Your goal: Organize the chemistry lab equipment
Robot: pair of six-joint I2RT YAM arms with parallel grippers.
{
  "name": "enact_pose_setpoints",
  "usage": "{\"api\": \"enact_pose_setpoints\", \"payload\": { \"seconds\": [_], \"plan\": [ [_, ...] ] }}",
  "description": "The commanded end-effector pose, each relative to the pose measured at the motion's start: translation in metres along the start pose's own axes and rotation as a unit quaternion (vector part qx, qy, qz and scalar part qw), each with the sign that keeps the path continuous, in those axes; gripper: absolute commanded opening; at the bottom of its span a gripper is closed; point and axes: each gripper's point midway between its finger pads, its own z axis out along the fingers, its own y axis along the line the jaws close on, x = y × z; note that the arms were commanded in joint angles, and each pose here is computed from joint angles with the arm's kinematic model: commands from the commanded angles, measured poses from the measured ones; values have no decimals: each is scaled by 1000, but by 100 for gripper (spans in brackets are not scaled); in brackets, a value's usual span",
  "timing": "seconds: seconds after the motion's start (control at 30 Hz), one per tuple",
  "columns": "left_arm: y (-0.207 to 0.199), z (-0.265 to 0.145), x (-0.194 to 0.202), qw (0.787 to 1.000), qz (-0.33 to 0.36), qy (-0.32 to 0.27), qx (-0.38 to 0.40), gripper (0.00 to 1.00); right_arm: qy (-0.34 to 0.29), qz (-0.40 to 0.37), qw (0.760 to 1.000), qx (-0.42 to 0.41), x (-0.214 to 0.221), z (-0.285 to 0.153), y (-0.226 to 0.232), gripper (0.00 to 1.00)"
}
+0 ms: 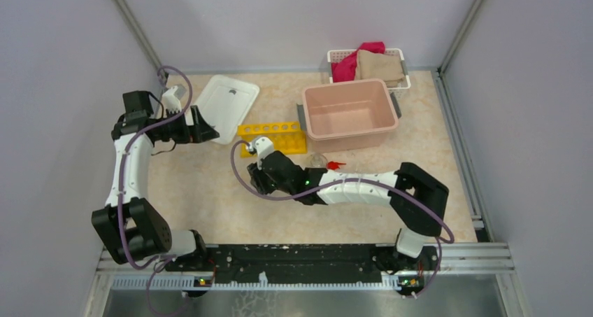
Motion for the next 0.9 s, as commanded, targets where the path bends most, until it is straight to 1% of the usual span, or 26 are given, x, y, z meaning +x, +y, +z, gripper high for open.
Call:
{"api": "enact_pose_setpoints", "payload": {
  "seconds": [0.0, 0.07, 0.1, 0.17, 0.3, 0.43, 0.57, 0.7, 0.87],
  "plan": [
    [-6, -7, -13, 1000, 13, -15, 8, 99, -32, 32, 999, -17, -38, -33, 13, 38],
    [-7, -8, -14, 1000, 13, -15, 9, 99, -29, 48, 998, 2, -45, -42, 4, 35],
    [-7, -8, -13, 1000, 13, -15, 10, 99, -20, 62, 998, 13, -44, -45, -3, 32],
    [-8, -8, -13, 1000, 13, -15, 10, 99, 1, 101, 994, 28, -41, -49, -21, 30],
    [-8, -8, -14, 1000, 13, -16, 10, 99, 38, 176, 981, 71, -23, -54, -62, 21],
    [-9, -10, -16, 1000, 12, -19, 9, 99, 66, 214, 967, 123, -7, -51, -91, 15],
    [-11, -11, -17, 1000, 13, -22, 12, 99, 99, 231, 956, 149, 9, -33, -104, 14],
    [-11, -12, -17, 1000, 18, -24, 9, 99, 119, 229, 954, 156, 18, -13, -107, 14],
    [-8, -13, -18, 1000, 18, -25, 1, 99, 137, 229, 950, 165, 31, 6, -110, 20]
  ]
}}
